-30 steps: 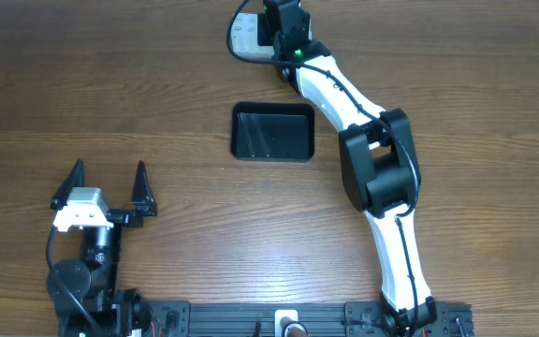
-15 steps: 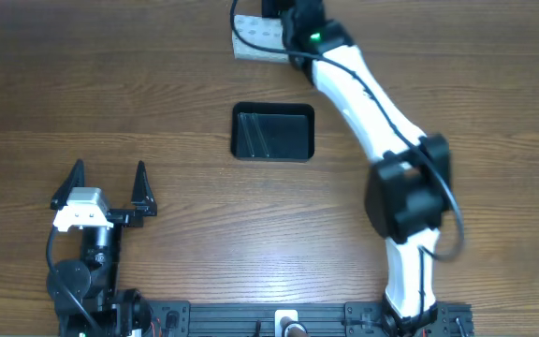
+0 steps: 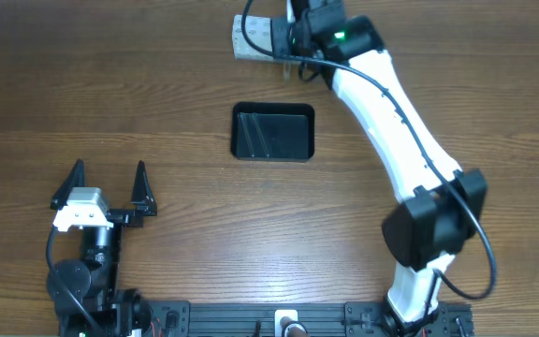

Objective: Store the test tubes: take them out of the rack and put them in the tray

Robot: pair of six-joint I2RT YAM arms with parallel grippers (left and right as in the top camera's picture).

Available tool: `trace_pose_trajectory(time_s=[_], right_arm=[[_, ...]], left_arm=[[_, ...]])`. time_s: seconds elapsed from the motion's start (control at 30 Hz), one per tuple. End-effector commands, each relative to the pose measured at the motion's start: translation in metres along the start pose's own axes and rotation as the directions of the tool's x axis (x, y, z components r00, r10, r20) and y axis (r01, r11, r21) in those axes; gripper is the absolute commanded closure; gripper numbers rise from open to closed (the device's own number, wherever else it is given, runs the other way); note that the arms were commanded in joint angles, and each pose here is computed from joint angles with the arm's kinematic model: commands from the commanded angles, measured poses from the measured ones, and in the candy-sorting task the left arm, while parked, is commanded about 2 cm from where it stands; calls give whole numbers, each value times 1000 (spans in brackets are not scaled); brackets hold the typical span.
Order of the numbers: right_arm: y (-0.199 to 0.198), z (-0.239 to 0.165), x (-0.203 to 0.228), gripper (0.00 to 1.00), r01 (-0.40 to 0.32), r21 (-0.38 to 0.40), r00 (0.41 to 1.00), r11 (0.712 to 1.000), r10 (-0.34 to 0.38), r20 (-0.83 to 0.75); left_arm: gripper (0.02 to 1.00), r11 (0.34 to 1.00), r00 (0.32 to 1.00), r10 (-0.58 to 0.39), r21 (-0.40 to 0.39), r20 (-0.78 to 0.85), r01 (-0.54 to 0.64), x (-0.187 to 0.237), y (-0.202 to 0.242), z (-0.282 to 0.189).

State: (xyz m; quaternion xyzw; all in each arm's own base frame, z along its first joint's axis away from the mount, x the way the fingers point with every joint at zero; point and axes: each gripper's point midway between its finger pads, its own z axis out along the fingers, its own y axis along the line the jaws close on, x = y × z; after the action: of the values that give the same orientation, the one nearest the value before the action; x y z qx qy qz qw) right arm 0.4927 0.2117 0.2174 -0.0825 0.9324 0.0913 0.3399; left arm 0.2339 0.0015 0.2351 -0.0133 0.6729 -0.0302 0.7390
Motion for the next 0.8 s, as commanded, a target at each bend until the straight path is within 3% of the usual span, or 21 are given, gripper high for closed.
trace_pose_trajectory(time_s=[0.03,0.23,0.5,0.8], right_arm=[[9,50,58,952,-57,-48,982,997,47,-183],[4,85,93,987,-66,-32,959,997,55,-277],[0,93,108,989,-141,8,936,990,136,-325],[28,92,134,987,-192,-117,899,974,127,-419]], left_arm=[[20,1000,1000,15,10,4,-15,1,-1,0],[20,1000,1000,15,10,4,-15,1,-1,0],[20,1000,1000,15,10,4,-15,1,-1,0],[20,1000,1000,15,10,4,-15,1,-1,0]])
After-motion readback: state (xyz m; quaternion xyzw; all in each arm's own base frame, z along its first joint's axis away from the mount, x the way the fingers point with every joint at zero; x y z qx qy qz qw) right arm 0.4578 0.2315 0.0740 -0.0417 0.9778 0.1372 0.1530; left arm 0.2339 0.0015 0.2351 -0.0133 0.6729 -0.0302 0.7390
